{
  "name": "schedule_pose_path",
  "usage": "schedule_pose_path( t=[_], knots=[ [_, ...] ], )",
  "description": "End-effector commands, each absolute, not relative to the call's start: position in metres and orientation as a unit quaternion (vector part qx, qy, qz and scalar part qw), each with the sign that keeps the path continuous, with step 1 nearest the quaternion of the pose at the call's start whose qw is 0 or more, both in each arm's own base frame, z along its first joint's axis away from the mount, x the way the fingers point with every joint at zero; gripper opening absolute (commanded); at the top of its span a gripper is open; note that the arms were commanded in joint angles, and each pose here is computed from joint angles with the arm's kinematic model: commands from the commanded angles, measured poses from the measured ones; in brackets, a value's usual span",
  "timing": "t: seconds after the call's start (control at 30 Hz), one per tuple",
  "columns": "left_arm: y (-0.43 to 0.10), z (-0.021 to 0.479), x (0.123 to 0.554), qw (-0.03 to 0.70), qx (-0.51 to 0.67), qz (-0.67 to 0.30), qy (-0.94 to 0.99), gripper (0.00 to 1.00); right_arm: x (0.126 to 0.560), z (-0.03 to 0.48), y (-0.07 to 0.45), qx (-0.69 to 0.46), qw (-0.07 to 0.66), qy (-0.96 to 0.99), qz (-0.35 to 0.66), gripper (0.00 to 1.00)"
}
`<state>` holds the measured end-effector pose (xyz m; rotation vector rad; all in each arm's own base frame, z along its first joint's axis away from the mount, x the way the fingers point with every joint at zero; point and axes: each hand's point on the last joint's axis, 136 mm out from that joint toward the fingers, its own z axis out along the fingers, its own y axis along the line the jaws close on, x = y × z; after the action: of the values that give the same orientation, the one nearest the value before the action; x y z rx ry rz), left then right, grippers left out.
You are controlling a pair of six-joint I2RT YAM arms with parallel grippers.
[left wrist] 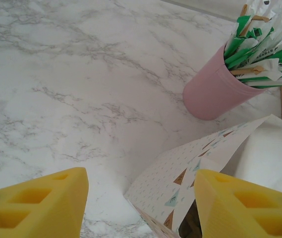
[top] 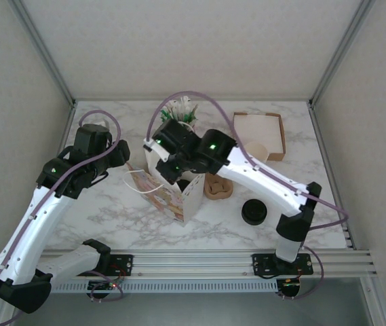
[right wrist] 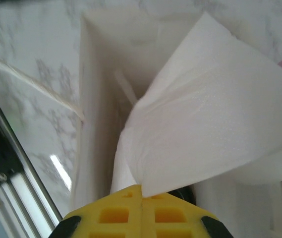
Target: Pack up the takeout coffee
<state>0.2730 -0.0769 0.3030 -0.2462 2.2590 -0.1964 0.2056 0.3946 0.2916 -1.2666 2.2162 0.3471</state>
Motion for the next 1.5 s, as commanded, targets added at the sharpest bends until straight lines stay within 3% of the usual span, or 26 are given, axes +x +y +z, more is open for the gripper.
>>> schedule_pose_path(
  t=[0.0, 0.17, 0.23, 0.37, 0.47, 0.53, 0.6, 0.63, 0.7, 0.73, 0.87, 0.97, 1.13, 1.3, 1.47],
  knots=[
    [-0.074, 0.306, 0.270, 0.420, -0.103, -0.080, 0.898, 0.59, 0.202, 0.268, 0.378, -0.500, 0.232, 0.832, 0.069, 0.00],
    [-0.072, 0.307, 0.269, 0.424, -0.106, -0.080, 0.896, 0.58, 0.196, 0.268, 0.377, -0.493, 0.222, 0.837, 0.083, 0.00],
    [-0.072, 0.309, 0.270, 0.426, -0.107, -0.080, 0.895, 0.58, 0.198, 0.281, 0.379, -0.482, 0.243, 0.836, 0.098, 0.05],
    [-0.071, 0.317, 0.270, 0.441, -0.110, -0.086, 0.886, 0.62, 0.200, 0.322, 0.383, -0.458, 0.306, 0.822, 0.147, 0.36],
    [-0.069, 0.331, 0.271, 0.467, -0.113, -0.095, 0.872, 0.73, 0.207, 0.359, 0.371, -0.423, 0.371, 0.812, 0.158, 0.59],
    [-0.064, 0.345, 0.271, 0.493, -0.122, -0.096, 0.856, 0.84, 0.215, 0.387, 0.356, -0.388, 0.422, 0.804, 0.158, 0.69],
    [-0.055, 0.359, 0.272, 0.524, -0.140, -0.092, 0.835, 0.99, 0.222, 0.415, 0.338, -0.345, 0.481, 0.790, 0.162, 0.72],
    [-0.048, 0.365, 0.272, 0.541, -0.153, -0.084, 0.823, 1.00, 0.227, 0.429, 0.325, -0.313, 0.518, 0.780, 0.158, 0.74],
    [-0.030, 0.373, 0.273, 0.571, -0.188, -0.053, 0.798, 1.00, 0.236, 0.458, 0.291, -0.236, 0.594, 0.754, 0.153, 0.94],
    [-0.019, 0.373, 0.274, 0.585, -0.205, -0.027, 0.784, 1.00, 0.240, 0.466, 0.269, -0.190, 0.631, 0.739, 0.143, 0.99],
    [0.018, 0.358, 0.280, 0.617, -0.261, 0.083, 0.738, 1.00, 0.243, 0.479, 0.203, -0.111, 0.734, 0.663, 0.099, 0.99],
    [0.051, 0.342, 0.275, 0.623, -0.336, 0.144, 0.692, 1.00, 0.258, 0.462, 0.161, -0.090, 0.750, 0.655, 0.042, 0.99],
    [0.104, 0.289, 0.276, 0.590, -0.426, 0.192, 0.659, 1.00, 0.312, 0.394, 0.063, 0.009, 0.709, 0.698, -0.096, 0.99],
    [0.123, 0.231, 0.308, 0.550, -0.405, 0.182, 0.707, 1.00, 0.344, 0.299, -0.015, 0.099, 0.662, 0.739, -0.076, 0.99],
    [0.115, 0.168, 0.335, 0.504, -0.343, 0.202, 0.767, 1.00, 0.367, 0.205, -0.033, 0.102, 0.593, 0.794, -0.088, 0.99]
  ],
)
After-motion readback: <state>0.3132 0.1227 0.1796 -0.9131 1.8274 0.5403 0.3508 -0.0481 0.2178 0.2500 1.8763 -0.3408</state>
